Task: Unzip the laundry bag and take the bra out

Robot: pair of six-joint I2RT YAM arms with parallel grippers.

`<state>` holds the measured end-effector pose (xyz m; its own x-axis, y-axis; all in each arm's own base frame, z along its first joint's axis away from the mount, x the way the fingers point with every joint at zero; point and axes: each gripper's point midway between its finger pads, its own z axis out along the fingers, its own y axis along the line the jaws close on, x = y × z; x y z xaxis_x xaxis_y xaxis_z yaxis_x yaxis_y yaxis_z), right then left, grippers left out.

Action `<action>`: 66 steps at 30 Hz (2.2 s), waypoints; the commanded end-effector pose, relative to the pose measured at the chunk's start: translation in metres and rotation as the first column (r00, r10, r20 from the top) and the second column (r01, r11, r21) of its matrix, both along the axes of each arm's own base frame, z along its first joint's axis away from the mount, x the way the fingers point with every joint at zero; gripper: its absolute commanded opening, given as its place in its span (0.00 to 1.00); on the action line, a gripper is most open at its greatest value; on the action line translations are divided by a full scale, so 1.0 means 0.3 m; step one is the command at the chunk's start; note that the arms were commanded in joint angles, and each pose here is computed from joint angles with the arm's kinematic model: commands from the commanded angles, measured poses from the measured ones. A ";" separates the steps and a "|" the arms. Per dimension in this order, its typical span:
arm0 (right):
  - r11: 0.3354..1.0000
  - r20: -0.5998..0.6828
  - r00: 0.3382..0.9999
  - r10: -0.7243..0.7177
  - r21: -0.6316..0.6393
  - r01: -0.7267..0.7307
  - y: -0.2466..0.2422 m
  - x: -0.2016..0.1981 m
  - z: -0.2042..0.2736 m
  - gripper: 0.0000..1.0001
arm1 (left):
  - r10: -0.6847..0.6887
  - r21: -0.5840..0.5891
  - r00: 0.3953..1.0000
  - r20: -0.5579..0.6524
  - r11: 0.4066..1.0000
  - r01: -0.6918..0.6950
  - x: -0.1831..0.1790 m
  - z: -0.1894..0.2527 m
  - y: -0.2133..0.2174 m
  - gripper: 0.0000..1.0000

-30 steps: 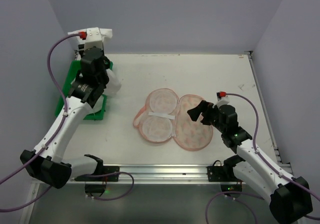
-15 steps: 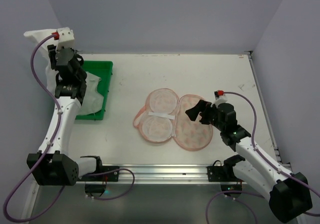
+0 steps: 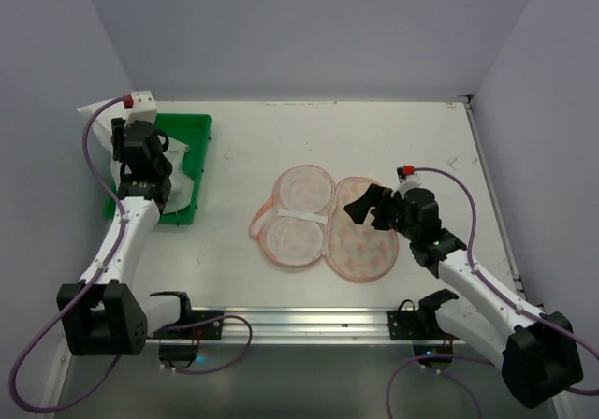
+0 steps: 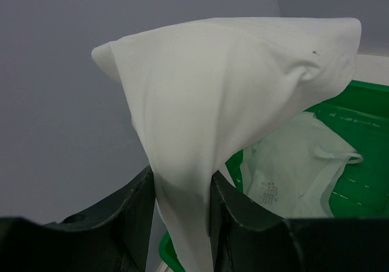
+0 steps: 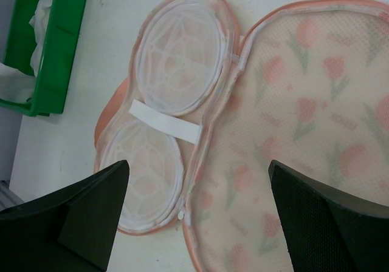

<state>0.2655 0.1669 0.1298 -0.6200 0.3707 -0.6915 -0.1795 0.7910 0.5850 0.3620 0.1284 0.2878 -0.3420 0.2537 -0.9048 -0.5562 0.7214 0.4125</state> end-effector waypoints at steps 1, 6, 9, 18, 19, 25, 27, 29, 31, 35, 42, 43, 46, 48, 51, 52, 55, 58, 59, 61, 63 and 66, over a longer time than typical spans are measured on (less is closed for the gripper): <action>0.999 0.076 0.997 0.020 0.024 -0.022 0.018 0.030 0.087 0.99 | 0.007 -0.022 0.998 0.065 1.000 -0.006 0.047 0.010 0.006 0.41; 1.000 0.073 0.997 0.006 0.010 -0.007 0.004 0.025 0.073 0.99 | -0.066 -0.051 0.998 -0.007 0.997 0.066 0.172 -0.068 -0.026 0.41; 1.000 0.072 0.997 0.011 0.005 -0.012 0.002 0.021 0.071 0.99 | -0.082 -0.060 0.995 -0.048 0.995 0.080 0.230 -0.107 -0.031 0.41; 1.000 0.072 0.997 0.011 -0.025 -0.010 -0.012 0.009 0.068 0.99 | -0.144 -0.126 0.969 -0.199 0.985 0.121 0.397 -0.333 -0.062 0.43; 1.000 0.075 0.997 0.002 -0.031 0.001 -0.020 0.011 0.068 0.99 | -0.141 -0.138 0.967 -0.211 0.984 0.113 0.404 -0.356 -0.063 0.43; 0.999 0.085 0.996 -0.025 -0.045 0.029 -0.043 0.009 0.062 0.99 | -0.069 -0.152 0.956 -0.284 0.988 0.026 0.379 -0.422 -0.038 0.40; 0.999 0.082 0.996 -0.023 -0.043 0.027 -0.039 0.011 0.058 0.99 | -0.050 -0.149 0.948 -0.315 0.989 0.003 0.335 -0.421 -0.031 0.40; 0.999 0.072 0.997 -0.019 -0.044 0.022 -0.037 0.013 0.050 0.99 | -0.064 -0.146 0.948 -0.311 0.989 0.019 0.315 -0.411 -0.036 0.40; 0.999 0.063 0.998 -0.010 -0.045 0.013 -0.031 0.014 0.041 0.99 | -0.104 -0.156 0.945 -0.311 0.986 0.057 0.325 -0.420 -0.052 0.42; 0.999 0.061 0.998 -0.011 -0.043 0.014 -0.030 0.015 0.036 0.99 | -0.113 -0.188 0.931 -0.348 0.981 0.049 0.364 -0.484 -0.064 0.42; 0.998 0.064 0.998 -0.026 -0.053 0.030 -0.043 0.012 0.033 0.99 | -0.094 -0.225 0.895 -0.436 0.974 -0.008 0.420 -0.618 -0.062 0.45; 0.998 0.065 0.998 -0.027 -0.054 0.031 -0.045 0.013 0.033 0.99 | -0.086 -0.230 0.897 -0.433 0.973 -0.017 0.430 -0.612 -0.061 0.48; 0.998 0.061 0.998 -0.032 -0.056 0.035 -0.047 0.013 0.032 0.99 | -0.105 -0.274 0.924 -0.368 0.962 0.000 0.451 -0.560 -0.081 0.72; 0.998 0.059 0.998 -0.034 -0.056 0.037 -0.048 0.014 0.031 0.99 | -0.117 -0.291 0.936 -0.333 0.957 0.016 0.461 -0.522 -0.092 0.86; 0.998 0.062 0.997 -0.037 -0.056 0.040 -0.049 0.016 0.034 0.99 | -0.127 -0.306 0.951 -0.281 0.951 0.037 0.461 -0.423 -0.100 1.00; 0.998 0.063 0.997 -0.040 -0.055 0.044 -0.051 0.018 0.037 0.99 | -0.128 -0.332 0.958 -0.257 0.943 0.037 0.458 -0.401 -0.109 1.00; 0.997 0.059 0.997 -0.044 -0.056 0.047 -0.051 0.020 0.036 0.99 | -0.153 -0.367 0.967 -0.203 0.927 0.069 0.440 -0.311 -0.135 1.00; 0.992 0.028 0.994 -0.104 -0.070 0.106 -0.080 0.030 0.026 0.99 | -0.163 -0.407 0.974 -0.155 0.909 0.087 0.399 -0.209 -0.154 1.00; 0.989 0.028 0.991 -0.129 -0.071 0.130 -0.090 0.039 0.039 0.99 | -0.165 -0.419 0.976 -0.144 0.903 0.091 0.386 -0.182 -0.160 1.00; 0.977 -0.006 0.981 -0.192 -0.094 0.191 -0.128 0.048 0.021 0.99 | -0.174 -0.461 0.980 -0.098 0.881 0.110 0.341 -0.092 -0.185 1.00; 0.965 -0.032 0.970 -0.239 -0.116 0.234 -0.158 0.060 0.018 0.99 | -0.200 -0.510 0.979 -0.027 0.846 0.159 0.297 -0.011 -0.220 1.00; 0.931 -0.122 0.930 -0.345 -0.168 0.324 -0.216 0.073 -0.027 0.99 | -0.282 -0.576 0.957 0.074 0.771 0.272 0.209 0.046 -0.301 1.00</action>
